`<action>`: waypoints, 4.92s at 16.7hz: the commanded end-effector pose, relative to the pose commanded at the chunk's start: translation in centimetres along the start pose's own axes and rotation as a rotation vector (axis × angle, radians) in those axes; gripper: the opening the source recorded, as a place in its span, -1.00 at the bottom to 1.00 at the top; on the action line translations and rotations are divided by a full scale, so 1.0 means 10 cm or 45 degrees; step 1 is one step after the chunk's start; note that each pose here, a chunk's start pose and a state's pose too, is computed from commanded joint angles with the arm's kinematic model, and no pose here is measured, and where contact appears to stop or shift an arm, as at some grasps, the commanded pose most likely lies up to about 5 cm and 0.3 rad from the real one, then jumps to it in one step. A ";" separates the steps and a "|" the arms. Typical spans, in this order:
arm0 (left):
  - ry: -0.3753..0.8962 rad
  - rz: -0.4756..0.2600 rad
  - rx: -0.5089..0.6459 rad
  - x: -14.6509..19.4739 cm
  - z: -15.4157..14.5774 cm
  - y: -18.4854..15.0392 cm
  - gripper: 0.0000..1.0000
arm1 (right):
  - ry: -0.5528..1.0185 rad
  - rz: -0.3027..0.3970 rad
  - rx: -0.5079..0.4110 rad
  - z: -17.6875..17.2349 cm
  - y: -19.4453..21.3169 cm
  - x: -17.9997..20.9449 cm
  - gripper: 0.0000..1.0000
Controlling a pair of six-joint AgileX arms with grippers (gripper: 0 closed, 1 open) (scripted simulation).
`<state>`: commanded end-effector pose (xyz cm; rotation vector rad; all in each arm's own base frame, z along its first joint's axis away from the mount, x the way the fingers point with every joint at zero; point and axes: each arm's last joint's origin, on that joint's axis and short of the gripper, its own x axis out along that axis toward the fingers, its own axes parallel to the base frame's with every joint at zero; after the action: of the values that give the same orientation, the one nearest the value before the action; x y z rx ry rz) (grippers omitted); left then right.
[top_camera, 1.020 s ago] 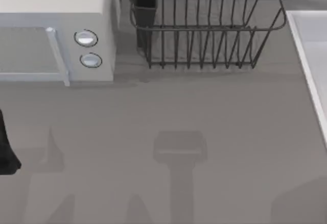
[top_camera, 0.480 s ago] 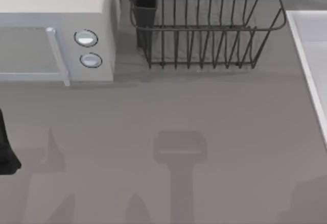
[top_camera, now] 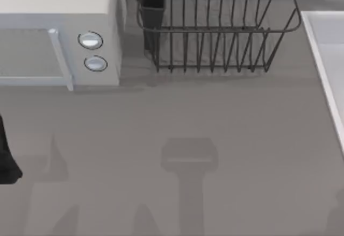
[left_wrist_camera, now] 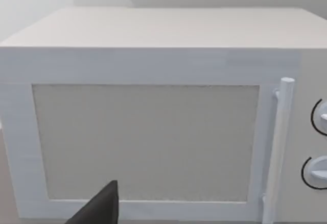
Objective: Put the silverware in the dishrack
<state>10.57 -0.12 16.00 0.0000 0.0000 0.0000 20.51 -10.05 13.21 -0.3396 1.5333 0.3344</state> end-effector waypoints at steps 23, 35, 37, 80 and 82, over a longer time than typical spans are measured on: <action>0.000 0.000 0.000 0.00 0.00 0.00 1.00 | 0.006 0.007 0.000 -0.04 0.05 0.39 -1.00; 0.000 0.000 0.000 0.00 0.00 0.00 1.00 | -0.020 0.006 0.021 0.02 -0.03 0.03 -1.00; 0.000 0.000 0.000 0.00 0.00 0.00 1.00 | -0.022 0.004 0.016 0.08 -0.11 -0.19 -1.00; 0.000 0.000 0.000 0.00 0.00 0.00 1.00 | -1.951 -0.436 0.442 1.34 3.39 -2.87 -1.00; 0.000 0.000 0.000 0.00 0.00 0.00 1.00 | -1.951 -0.436 0.442 1.34 3.39 -2.87 -1.00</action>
<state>10.57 -0.12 16.00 0.0000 0.0000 0.0000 18.24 26.43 41.90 0.0000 0.0000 -0.0100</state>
